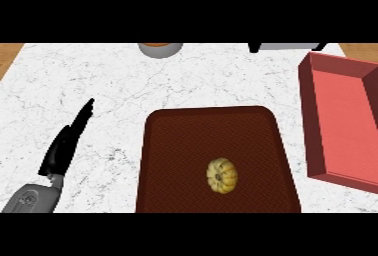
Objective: Pick the squash from the tray and place it in the cardboard box
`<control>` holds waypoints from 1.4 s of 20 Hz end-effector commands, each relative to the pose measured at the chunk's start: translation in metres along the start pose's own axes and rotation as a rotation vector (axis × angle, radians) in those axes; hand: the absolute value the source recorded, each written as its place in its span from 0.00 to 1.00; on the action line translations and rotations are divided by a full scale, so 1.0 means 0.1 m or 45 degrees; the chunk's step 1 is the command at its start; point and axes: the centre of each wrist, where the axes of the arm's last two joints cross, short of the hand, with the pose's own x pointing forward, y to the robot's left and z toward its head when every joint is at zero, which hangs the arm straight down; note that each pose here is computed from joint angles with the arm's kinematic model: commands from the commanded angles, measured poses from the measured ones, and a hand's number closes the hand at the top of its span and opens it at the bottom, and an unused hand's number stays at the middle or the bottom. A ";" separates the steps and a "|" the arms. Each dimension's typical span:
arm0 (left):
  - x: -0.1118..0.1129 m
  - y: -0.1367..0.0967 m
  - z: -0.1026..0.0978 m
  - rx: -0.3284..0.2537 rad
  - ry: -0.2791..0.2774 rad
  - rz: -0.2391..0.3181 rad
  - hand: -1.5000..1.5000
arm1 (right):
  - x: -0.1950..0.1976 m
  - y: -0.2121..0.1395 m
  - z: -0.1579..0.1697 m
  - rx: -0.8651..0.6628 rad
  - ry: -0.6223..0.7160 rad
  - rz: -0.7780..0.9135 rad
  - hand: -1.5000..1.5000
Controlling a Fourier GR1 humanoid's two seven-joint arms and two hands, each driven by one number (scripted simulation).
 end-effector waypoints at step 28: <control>0.05 -0.10 0.07 -0.036 -0.018 -0.002 0.50 | 0.61 0.94 -1.05 0.134 0.105 0.215 0.00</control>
